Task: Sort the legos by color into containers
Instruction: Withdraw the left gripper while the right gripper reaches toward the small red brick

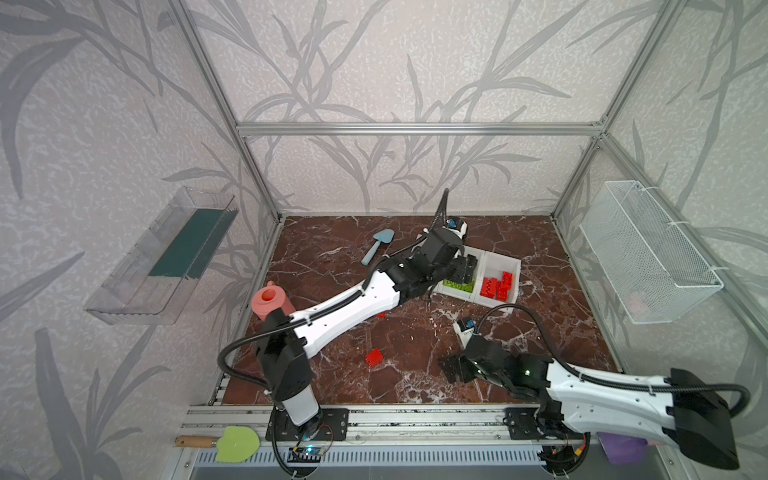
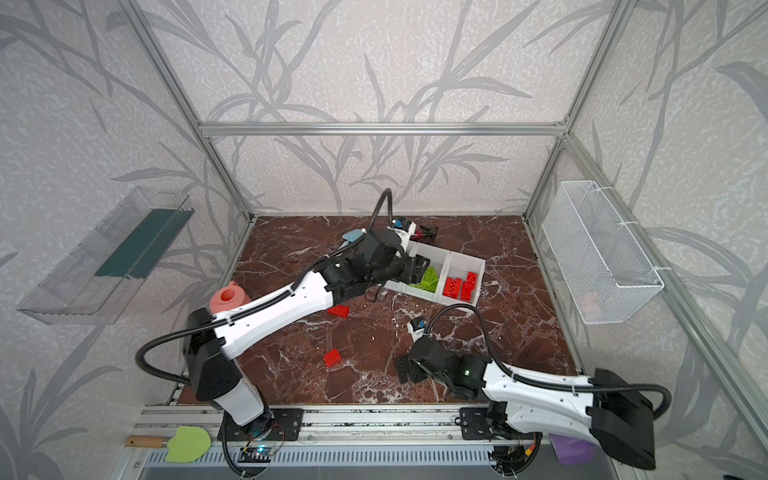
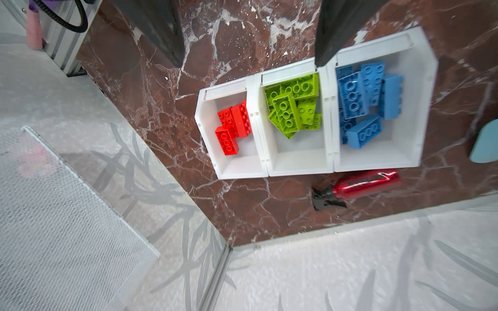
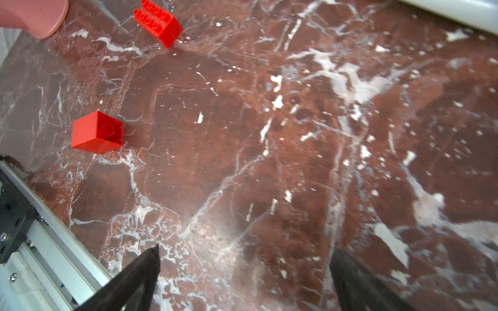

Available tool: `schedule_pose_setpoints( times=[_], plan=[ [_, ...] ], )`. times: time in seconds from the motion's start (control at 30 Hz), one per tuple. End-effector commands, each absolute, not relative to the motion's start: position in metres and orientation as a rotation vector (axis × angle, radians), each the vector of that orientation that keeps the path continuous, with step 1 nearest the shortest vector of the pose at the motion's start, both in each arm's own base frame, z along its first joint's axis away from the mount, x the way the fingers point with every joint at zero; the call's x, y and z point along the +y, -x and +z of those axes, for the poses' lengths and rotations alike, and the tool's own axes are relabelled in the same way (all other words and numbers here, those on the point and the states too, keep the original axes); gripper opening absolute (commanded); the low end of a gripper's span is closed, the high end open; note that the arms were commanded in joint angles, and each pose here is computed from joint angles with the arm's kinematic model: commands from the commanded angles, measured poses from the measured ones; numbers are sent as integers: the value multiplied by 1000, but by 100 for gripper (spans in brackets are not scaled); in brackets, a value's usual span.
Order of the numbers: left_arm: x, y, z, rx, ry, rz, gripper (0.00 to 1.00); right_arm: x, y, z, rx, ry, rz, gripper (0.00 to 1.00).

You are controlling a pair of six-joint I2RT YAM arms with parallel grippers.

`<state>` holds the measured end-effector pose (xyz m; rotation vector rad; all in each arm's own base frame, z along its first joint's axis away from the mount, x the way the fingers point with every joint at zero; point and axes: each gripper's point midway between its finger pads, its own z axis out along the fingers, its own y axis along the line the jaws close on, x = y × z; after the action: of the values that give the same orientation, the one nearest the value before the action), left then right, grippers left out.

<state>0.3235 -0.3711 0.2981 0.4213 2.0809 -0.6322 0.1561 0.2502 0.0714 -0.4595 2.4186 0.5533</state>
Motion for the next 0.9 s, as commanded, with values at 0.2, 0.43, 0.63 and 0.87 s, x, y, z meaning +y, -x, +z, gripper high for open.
schedule_pose_setpoints(
  times=[0.2,0.43,0.63,0.87],
  plan=[
    [-230,-283,311,2006,-76,-412,75,354,-160,77,2377,584,467,99],
    [-153,-243,314,1929,51,-392,75,421,-140,57,2390,773,449,99],
    [-113,-221,300,1947,86,-323,75,444,-135,44,2412,803,493,99],
    [-96,-210,293,1942,109,-319,75,458,-138,32,2413,874,467,93]
  ],
)
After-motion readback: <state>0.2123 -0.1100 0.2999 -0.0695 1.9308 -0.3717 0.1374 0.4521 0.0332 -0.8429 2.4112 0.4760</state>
